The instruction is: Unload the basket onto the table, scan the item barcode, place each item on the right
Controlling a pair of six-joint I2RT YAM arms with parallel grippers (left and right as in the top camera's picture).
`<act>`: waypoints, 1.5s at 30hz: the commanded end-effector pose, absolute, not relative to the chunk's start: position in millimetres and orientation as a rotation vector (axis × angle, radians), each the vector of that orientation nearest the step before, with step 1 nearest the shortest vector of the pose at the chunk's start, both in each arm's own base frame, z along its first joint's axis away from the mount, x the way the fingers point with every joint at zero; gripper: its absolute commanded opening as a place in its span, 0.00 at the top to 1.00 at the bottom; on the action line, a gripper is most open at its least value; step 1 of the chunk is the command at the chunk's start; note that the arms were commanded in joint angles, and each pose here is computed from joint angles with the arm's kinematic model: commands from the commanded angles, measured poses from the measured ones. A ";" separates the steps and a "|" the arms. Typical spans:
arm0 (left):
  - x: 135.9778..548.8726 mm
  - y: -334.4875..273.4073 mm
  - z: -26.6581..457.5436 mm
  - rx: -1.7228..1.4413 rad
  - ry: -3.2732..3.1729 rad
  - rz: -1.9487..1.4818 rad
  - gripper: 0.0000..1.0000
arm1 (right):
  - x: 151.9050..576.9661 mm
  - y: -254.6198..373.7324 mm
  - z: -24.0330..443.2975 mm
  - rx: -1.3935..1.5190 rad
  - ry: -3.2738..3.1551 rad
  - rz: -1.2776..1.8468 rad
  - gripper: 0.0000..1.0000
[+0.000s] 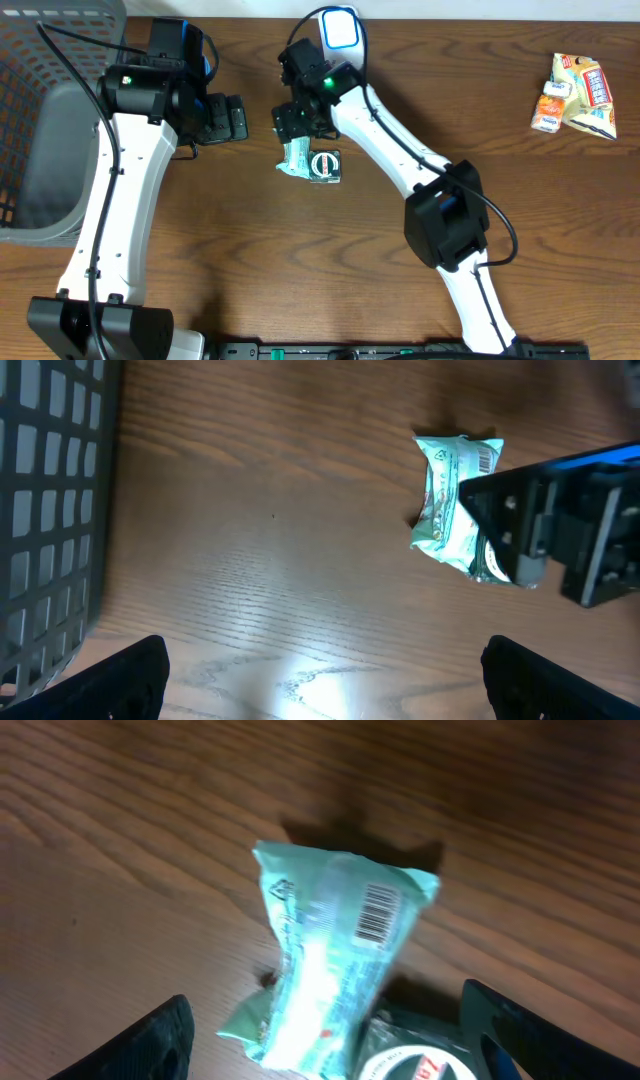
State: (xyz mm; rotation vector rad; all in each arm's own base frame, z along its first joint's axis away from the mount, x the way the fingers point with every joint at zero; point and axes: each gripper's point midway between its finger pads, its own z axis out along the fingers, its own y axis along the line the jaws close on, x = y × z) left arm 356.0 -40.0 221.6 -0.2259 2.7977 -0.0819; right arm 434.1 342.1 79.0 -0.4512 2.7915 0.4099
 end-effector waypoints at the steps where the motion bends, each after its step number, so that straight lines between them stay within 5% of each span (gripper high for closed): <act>1: 355.9 -38.6 219.1 -0.222 2.807 -0.071 0.02 | 424.3 355.6 50.9 -0.480 2.831 0.410 0.20; 10: 355.9 -38.6 219.1 -0.222 2.807 -0.071 0.02 | 431.0 329.1 8.1 -0.457 2.856 0.103 0.28; 20: 355.9 -38.5 219.1 -0.222 2.807 -0.070 0.02 | 474.6 205.6 43.1 -0.191 2.755 -0.455 0.30; 32: 355.9 -38.6 219.1 -0.222 2.807 -0.071 0.02 | 461.4 146.1 43.3 -0.139 2.974 -0.357 0.42; 36: 355.9 -38.6 219.1 -0.222 2.807 -0.071 0.02 | 429.7 164.2 37.1 -0.295 3.145 -0.105 0.38; 45: 355.9 -38.6 219.1 -0.222 2.807 -0.071 0.02 | 405.3 151.3 66.0 -0.306 3.200 -0.165 0.22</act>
